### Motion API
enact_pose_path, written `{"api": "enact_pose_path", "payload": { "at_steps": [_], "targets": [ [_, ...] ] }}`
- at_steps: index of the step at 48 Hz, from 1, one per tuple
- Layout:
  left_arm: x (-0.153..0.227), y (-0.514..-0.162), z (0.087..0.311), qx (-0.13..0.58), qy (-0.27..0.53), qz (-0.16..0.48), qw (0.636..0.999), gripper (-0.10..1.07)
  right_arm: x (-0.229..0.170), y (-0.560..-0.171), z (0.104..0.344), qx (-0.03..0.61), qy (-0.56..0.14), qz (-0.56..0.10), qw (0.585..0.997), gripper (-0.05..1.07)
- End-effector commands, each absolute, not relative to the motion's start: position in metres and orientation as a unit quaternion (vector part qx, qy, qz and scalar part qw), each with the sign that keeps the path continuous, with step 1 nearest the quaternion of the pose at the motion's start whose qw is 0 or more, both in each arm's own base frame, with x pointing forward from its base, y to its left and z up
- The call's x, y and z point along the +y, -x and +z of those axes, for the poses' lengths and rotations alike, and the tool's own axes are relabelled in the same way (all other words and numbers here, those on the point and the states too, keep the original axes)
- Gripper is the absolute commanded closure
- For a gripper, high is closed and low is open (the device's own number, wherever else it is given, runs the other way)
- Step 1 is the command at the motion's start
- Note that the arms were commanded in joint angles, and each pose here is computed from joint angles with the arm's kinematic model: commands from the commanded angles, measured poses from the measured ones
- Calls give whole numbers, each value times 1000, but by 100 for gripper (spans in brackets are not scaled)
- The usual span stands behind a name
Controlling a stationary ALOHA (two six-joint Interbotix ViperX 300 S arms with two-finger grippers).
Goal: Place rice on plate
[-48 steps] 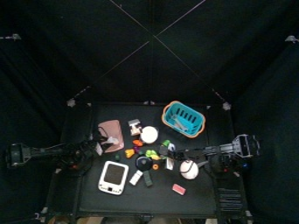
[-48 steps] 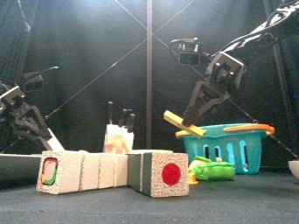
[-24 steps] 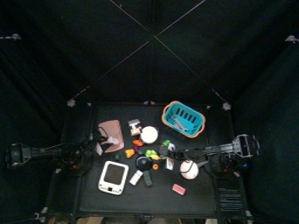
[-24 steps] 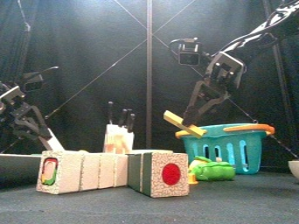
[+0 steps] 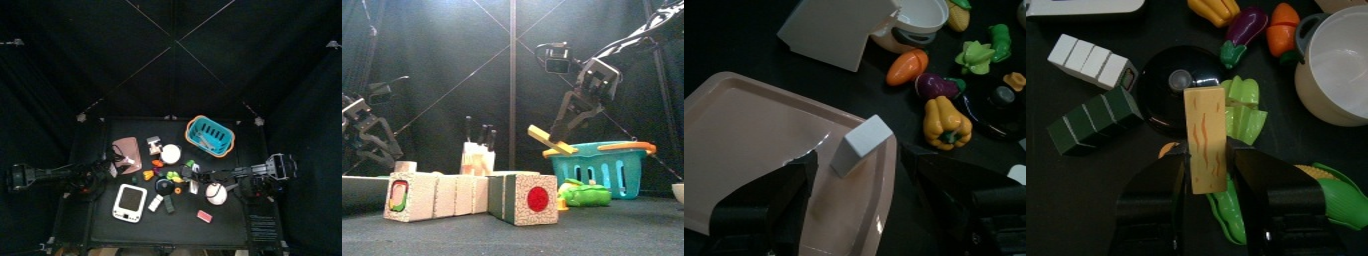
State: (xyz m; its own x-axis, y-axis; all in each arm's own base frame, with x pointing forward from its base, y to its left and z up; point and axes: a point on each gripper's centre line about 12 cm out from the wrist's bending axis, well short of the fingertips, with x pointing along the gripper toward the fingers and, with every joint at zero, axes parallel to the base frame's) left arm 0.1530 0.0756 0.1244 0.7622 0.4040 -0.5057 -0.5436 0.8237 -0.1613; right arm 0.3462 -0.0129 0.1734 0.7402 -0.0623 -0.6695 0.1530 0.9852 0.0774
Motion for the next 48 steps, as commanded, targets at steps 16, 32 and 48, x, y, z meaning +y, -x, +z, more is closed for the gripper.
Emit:
{"api": "enact_pose_path", "payload": {
  "at_steps": [16,32,48],
  "targets": [
    [79,-160,133,214,148,256,931,0,-14,-351,187,335,-65,-58,938,52],
    [80,-160,134,209,150,259,931,0,-14,-352,188,334,-65,-58,938,52],
    [79,-159,133,212,150,258,930,0,-15,-351,187,335,-64,-58,938,52]
  ]
}}
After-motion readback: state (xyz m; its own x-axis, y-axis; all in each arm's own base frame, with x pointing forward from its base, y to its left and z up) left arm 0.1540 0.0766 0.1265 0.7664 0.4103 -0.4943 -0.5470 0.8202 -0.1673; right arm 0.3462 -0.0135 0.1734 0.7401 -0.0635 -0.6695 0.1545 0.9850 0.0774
